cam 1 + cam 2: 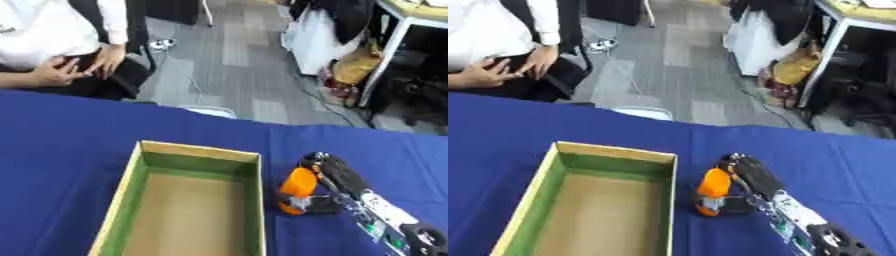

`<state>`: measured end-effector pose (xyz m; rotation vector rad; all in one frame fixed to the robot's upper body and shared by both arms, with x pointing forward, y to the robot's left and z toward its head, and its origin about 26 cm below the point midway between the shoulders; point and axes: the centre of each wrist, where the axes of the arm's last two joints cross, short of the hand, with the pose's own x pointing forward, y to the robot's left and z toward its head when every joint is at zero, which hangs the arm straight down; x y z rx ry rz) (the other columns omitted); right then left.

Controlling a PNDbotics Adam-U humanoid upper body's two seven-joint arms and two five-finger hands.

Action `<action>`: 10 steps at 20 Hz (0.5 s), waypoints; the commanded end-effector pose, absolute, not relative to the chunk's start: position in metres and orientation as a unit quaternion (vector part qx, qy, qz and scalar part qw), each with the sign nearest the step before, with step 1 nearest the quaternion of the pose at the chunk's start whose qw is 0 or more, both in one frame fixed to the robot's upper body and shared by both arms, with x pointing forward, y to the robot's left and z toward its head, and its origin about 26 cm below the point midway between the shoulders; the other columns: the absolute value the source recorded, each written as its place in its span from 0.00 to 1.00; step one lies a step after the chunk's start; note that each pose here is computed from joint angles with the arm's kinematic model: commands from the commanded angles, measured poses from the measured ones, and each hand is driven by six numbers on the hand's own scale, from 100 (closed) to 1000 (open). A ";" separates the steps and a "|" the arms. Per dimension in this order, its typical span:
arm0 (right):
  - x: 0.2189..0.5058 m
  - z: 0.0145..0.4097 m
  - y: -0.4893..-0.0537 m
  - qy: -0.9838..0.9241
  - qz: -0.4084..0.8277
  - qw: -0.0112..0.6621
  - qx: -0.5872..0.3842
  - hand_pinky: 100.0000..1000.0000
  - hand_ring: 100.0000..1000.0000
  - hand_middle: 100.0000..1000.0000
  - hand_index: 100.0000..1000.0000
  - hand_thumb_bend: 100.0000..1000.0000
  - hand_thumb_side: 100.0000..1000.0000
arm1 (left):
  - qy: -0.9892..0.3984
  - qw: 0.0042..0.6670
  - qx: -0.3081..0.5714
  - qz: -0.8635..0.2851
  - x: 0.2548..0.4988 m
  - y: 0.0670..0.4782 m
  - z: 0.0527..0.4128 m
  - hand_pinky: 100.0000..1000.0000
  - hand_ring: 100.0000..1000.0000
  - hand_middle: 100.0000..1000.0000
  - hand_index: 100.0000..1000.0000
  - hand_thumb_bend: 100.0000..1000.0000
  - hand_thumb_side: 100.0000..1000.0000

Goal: Pick up objects on the table and place them in the box.

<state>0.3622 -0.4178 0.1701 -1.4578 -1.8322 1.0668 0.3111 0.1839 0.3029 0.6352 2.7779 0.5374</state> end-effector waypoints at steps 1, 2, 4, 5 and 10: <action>0.361 0.182 -0.419 -0.703 0.365 0.232 -0.565 0.00 0.00 0.00 0.09 0.42 0.64 | 0.948 0.136 0.218 0.187 0.307 0.184 0.310 1.00 0.93 0.96 0.98 0.29 0.88; 0.361 0.180 -0.419 -0.706 0.359 0.225 -0.568 0.00 0.00 0.00 0.06 0.41 0.65 | 0.948 0.136 0.217 0.187 0.307 0.184 0.310 1.00 0.93 0.95 0.98 0.28 0.88; 0.362 0.178 -0.418 -0.712 0.349 0.211 -0.571 0.00 0.00 0.00 0.04 0.38 0.65 | 0.948 0.137 0.216 0.188 0.307 0.185 0.310 1.00 0.93 0.95 0.98 0.28 0.88; 0.362 0.177 -0.417 -0.714 0.346 0.203 -0.573 0.00 0.00 0.00 0.02 0.35 0.63 | 0.948 0.137 0.216 0.188 0.307 0.185 0.310 1.00 0.93 0.95 0.97 0.28 0.88; 0.362 0.175 -0.418 -0.712 0.349 0.198 -0.576 0.00 0.00 0.00 0.01 0.23 0.55 | 0.949 0.138 0.212 0.189 0.308 0.187 0.309 1.00 0.93 0.95 0.97 0.28 0.88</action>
